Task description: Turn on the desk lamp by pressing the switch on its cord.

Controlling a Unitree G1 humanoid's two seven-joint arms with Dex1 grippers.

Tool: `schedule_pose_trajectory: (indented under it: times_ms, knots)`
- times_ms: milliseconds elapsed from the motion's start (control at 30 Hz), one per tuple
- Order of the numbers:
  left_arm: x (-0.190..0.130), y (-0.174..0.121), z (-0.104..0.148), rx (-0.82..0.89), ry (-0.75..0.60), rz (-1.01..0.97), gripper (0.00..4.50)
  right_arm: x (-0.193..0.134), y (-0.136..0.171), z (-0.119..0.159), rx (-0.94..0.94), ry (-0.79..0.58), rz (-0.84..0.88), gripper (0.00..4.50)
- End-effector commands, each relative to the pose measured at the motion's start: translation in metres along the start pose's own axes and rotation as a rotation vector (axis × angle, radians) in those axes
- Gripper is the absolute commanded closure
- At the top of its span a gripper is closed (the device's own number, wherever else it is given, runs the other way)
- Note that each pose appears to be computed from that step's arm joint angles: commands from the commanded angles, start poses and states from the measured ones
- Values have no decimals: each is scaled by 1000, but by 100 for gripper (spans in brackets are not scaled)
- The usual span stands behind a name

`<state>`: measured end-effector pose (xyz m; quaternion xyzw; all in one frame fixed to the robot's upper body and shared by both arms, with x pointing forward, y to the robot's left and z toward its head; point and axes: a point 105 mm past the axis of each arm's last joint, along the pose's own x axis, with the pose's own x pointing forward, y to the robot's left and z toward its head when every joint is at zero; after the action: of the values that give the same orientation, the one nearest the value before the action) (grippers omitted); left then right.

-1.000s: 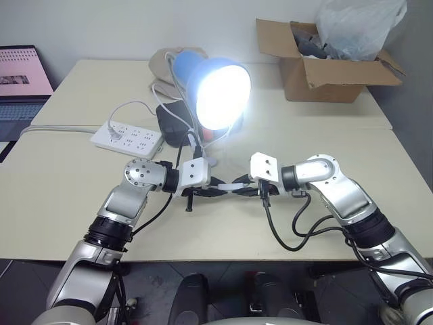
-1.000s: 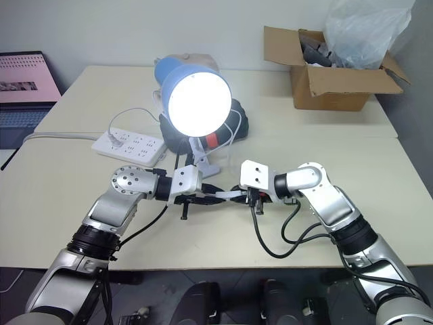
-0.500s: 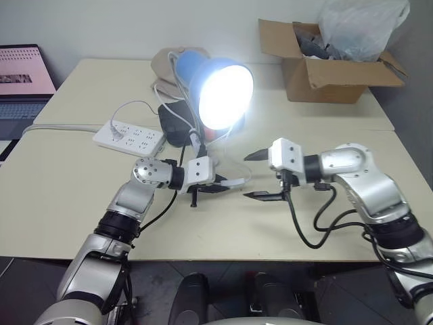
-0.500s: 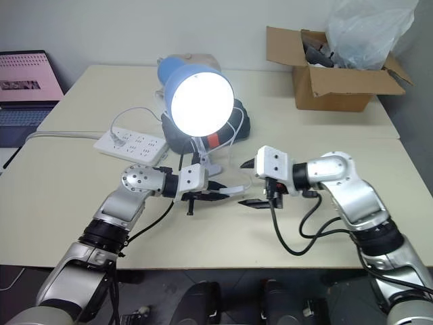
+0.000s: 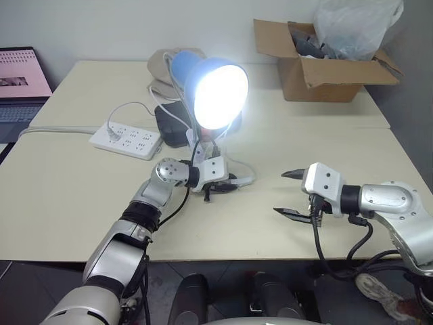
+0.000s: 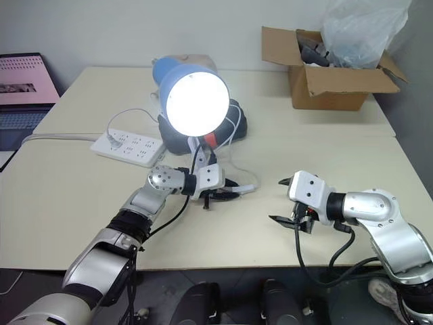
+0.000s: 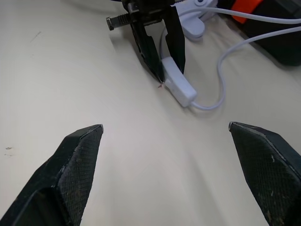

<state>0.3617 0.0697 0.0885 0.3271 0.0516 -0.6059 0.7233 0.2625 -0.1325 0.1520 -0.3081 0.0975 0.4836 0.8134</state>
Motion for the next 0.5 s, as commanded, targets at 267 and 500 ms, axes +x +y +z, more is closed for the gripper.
schedule_pose_trajectory:
  times_ms: [267, 500]
  knots:
    - [-25, 13, 31, 28, -115, 13, 85, -18, -9, -1, -1, 15, -95, 0]
    - [-96, -3, 28, -16, -81, 88, 25, -22, -18, -5, -16, -10, -100, 0]
